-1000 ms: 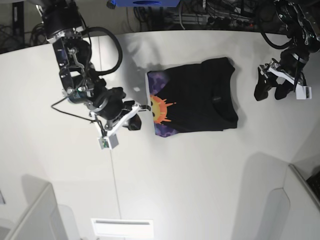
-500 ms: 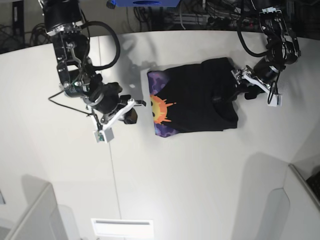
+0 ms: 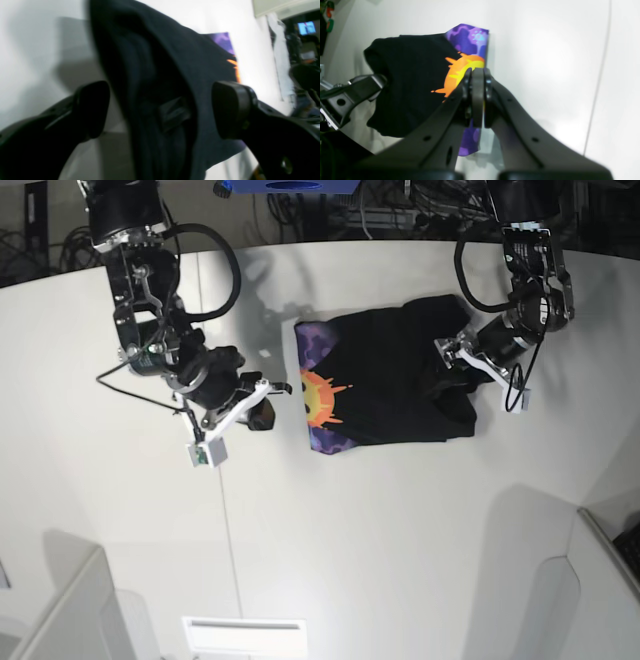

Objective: Fold the T-shirt properly
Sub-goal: 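Lower the left gripper onto the bundle's folded edge and grasp it, then drag the bundle with the left gripper, rotating it upright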

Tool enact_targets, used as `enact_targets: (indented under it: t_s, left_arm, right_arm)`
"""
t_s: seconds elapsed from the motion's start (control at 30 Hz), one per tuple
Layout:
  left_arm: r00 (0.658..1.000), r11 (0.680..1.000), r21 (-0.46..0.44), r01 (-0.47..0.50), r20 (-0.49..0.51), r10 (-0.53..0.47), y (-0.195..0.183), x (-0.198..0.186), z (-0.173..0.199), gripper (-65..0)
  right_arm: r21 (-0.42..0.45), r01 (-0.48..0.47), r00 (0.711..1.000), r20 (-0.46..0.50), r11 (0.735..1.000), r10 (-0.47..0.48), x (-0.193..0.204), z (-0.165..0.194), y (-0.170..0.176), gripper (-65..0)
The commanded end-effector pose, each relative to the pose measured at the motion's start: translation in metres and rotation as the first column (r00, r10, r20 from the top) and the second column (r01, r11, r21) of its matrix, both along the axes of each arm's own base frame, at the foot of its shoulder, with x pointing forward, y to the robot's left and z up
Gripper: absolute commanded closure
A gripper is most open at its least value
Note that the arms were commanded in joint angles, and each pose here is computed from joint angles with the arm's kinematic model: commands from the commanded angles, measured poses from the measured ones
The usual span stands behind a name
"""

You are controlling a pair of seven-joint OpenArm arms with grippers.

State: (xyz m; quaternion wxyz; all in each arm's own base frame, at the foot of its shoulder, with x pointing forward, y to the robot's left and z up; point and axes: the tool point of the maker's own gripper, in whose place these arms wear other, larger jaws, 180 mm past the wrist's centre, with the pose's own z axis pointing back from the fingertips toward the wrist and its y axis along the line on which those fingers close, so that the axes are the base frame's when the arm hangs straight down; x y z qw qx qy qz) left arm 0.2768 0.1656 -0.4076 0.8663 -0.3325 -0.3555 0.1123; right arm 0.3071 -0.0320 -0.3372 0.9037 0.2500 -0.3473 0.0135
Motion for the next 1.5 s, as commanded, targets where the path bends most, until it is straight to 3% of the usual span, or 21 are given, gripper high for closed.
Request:
enact_targets:
  t_s: [0.0,0.33,0.4,0.6,0.77,0.9,1.0,1.13,1.23,1.47]
  left_arm:
    - [1.0,1.0,0.016,0.017,-0.024,-0.017,0.0,-0.002,-0.004,-62.2]
    - [0.997,0.999,-0.031,-0.02,-0.075,0.018,-0.015,-0.005,-0.014,-60.7]
    - [0.995,0.999,-0.029,-0.04,-0.093,0.037,-0.013,-0.005,-0.016,-53.6]
    - [0.99,0.997,-0.027,-0.07,-0.123,0.066,-0.009,-0.006,-0.02,-20.9]
    - [0.99,0.998,-0.024,-0.065,-0.126,0.061,-0.008,-0.006,-0.02,-0.7]
    - [0.99,0.998,-0.008,-0.059,-0.131,0.057,-0.004,-0.009,-0.021,0.0]
    - [0.985,0.994,0.093,0.057,-0.17,-0.041,-0.008,-0.017,-0.03,0.0]
    - [0.967,0.95,0.24,0.202,-0.204,-0.155,-0.014,-0.025,-0.037,0.0]
    - [0.953,0.895,0.345,0.281,-0.207,-0.22,-0.014,-0.021,-0.036,0.0]
    - [0.886,0.77,0.438,0.463,-0.243,-0.394,-0.033,-0.02,-0.039,0.0]
  right_arm:
    - [0.013,0.001,0.998,0.055,1.0,-0.002,0.009,0.015,0.0,0.0]
    - [0.013,0.003,0.998,0.056,1.0,-0.003,0.009,0.015,-0.001,0.0]
    - [0.013,0.003,0.998,0.056,1.0,-0.003,0.009,0.015,-0.001,0.0]
    - [0.013,0.003,0.998,0.057,1.0,-0.003,0.01,0.016,-0.001,0.0]
    - [0.007,0.004,0.998,0.058,1.0,-0.004,0.01,0.015,-0.003,0.0]
    - [0.011,0.063,0.997,0.038,0.998,-0.063,0.008,0.009,-0.021,0.0]
    - [0.008,0.111,0.994,0.023,0.994,-0.111,0.006,0.004,-0.036,0.0]
    - [-0.002,0.173,0.985,-0.002,0.985,-0.173,0.0,-0.004,-0.058,0.0]
    - [-0.01,0.214,0.977,-0.016,0.977,-0.214,-0.004,-0.009,-0.072,0.0]
    - [-0.022,0.266,0.963,-0.034,0.964,-0.266,-0.014,-0.014,-0.091,0.0]
